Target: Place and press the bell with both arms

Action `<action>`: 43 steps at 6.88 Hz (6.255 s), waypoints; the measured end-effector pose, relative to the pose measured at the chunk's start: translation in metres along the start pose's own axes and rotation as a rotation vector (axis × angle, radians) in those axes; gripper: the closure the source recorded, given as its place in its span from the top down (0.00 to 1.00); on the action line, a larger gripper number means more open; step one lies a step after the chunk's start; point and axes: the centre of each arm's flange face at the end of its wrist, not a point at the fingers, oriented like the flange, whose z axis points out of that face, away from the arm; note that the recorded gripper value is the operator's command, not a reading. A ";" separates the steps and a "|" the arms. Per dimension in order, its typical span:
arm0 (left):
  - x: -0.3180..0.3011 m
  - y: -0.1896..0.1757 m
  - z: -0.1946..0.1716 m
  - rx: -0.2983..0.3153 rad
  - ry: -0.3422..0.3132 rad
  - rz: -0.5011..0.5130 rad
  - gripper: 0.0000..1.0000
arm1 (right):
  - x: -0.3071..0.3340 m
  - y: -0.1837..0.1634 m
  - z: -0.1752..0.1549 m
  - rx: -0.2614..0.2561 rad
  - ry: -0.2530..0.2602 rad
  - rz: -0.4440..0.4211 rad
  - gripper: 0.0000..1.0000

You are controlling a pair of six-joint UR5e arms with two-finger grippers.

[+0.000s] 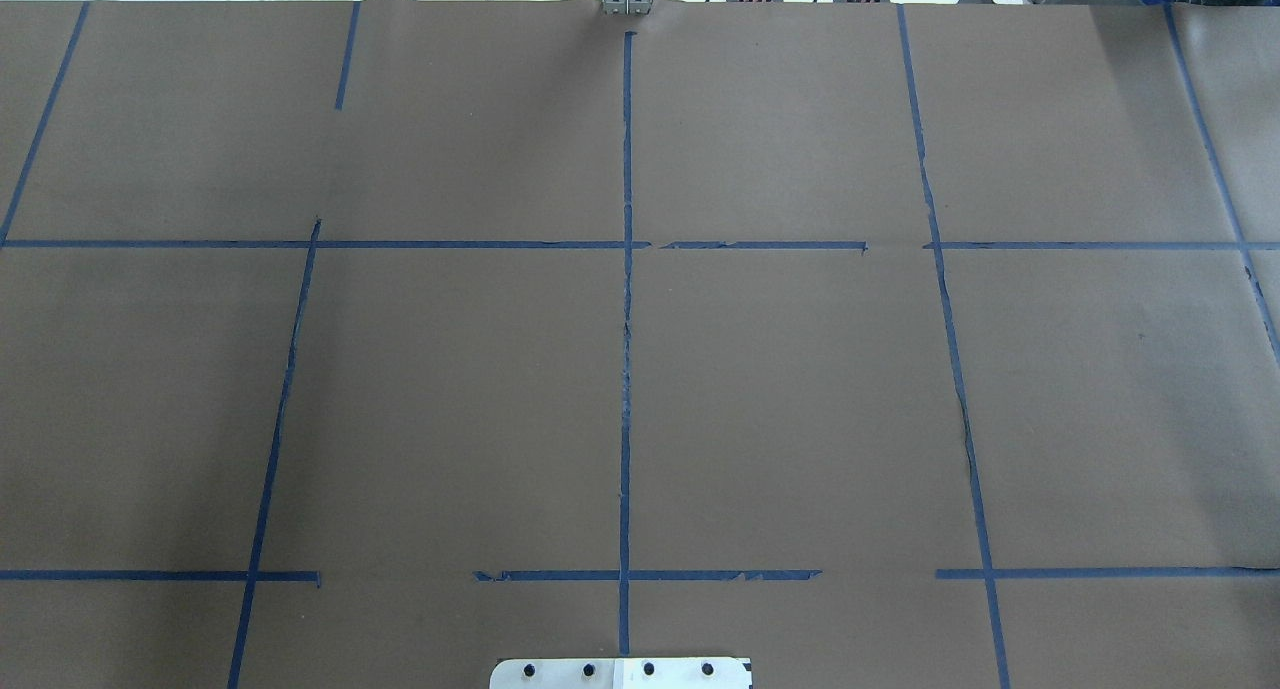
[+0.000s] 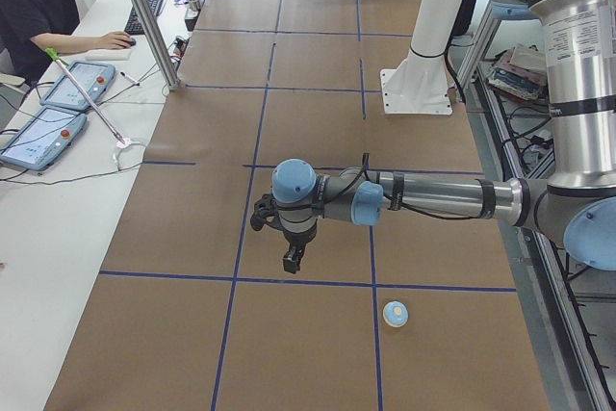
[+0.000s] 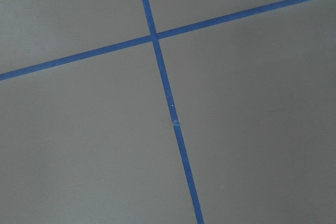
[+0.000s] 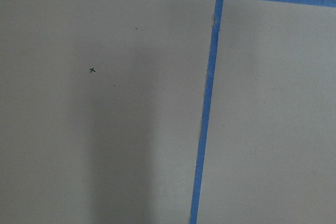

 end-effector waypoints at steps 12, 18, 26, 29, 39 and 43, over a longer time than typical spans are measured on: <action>0.003 0.156 0.178 -0.392 -0.042 -0.050 1.00 | 0.001 0.004 0.002 -0.005 -0.002 0.000 1.00; 0.000 0.168 0.193 -0.443 -0.043 -0.037 0.08 | 0.001 0.003 0.001 -0.003 -0.002 0.000 1.00; 0.103 -0.007 0.061 0.014 0.021 -0.107 0.04 | -0.004 0.003 -0.003 0.005 -0.003 -0.005 1.00; 0.207 -0.125 0.042 0.097 0.116 -0.263 0.04 | -0.005 0.003 -0.004 0.006 -0.008 -0.005 1.00; 0.625 -0.430 0.084 0.094 0.094 -0.623 0.23 | -0.003 0.000 -0.002 0.004 -0.011 -0.001 1.00; 0.659 -0.436 0.091 0.118 0.125 -0.642 1.00 | -0.002 0.000 -0.001 0.002 -0.010 0.001 1.00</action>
